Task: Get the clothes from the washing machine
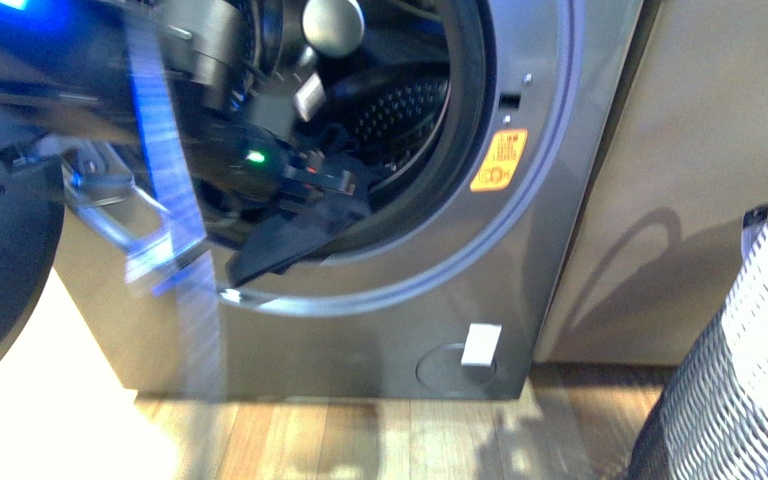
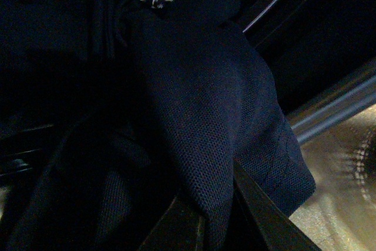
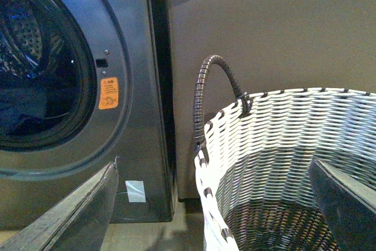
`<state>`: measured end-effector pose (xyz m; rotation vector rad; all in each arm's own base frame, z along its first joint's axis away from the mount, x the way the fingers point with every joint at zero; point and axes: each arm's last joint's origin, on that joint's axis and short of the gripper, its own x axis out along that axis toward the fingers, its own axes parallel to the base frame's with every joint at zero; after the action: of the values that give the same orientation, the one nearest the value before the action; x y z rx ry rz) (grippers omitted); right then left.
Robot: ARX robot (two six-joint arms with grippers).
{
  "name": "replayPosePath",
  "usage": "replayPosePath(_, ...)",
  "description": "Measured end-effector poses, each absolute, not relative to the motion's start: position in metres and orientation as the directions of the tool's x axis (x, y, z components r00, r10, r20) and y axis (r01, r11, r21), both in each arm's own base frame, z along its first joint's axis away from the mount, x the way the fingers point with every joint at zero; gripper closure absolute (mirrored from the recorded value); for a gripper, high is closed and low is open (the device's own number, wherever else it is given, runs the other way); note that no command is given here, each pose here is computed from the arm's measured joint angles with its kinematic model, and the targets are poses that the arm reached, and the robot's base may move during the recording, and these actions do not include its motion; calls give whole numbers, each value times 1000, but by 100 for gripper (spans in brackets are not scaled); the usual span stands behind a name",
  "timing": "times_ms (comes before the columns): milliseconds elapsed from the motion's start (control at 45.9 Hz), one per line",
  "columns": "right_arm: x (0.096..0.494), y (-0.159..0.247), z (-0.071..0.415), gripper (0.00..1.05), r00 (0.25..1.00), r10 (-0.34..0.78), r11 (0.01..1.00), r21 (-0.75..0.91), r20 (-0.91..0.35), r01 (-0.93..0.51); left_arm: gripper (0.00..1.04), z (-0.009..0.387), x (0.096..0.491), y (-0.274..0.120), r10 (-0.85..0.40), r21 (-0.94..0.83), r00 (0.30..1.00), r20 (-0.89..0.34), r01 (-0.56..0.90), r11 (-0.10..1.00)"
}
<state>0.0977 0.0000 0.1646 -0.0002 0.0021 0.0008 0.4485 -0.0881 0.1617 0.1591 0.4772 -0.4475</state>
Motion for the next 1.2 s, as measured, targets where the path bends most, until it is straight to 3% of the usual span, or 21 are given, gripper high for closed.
replayPosePath(436,98,0,165,7,1000,1,1000,0,-2,-1,96,247,357,-58,-426,65,868,-255,455,888)
replayPosePath(610,98,0,165,7,1000,1,1000,0,-2,-1,96,318,323,-49,-449,105,885,-124,462,881)
replayPosePath(937,98,0,165,7,1000,1,1000,0,-2,-1,96,435,307,-46,-454,178,891,-4,447,877)
replayPosePath(1199,98,0,165,7,1000,1,1000,-1,-2,-1,96,521,273,-64,-532,255,845,55,503,826)
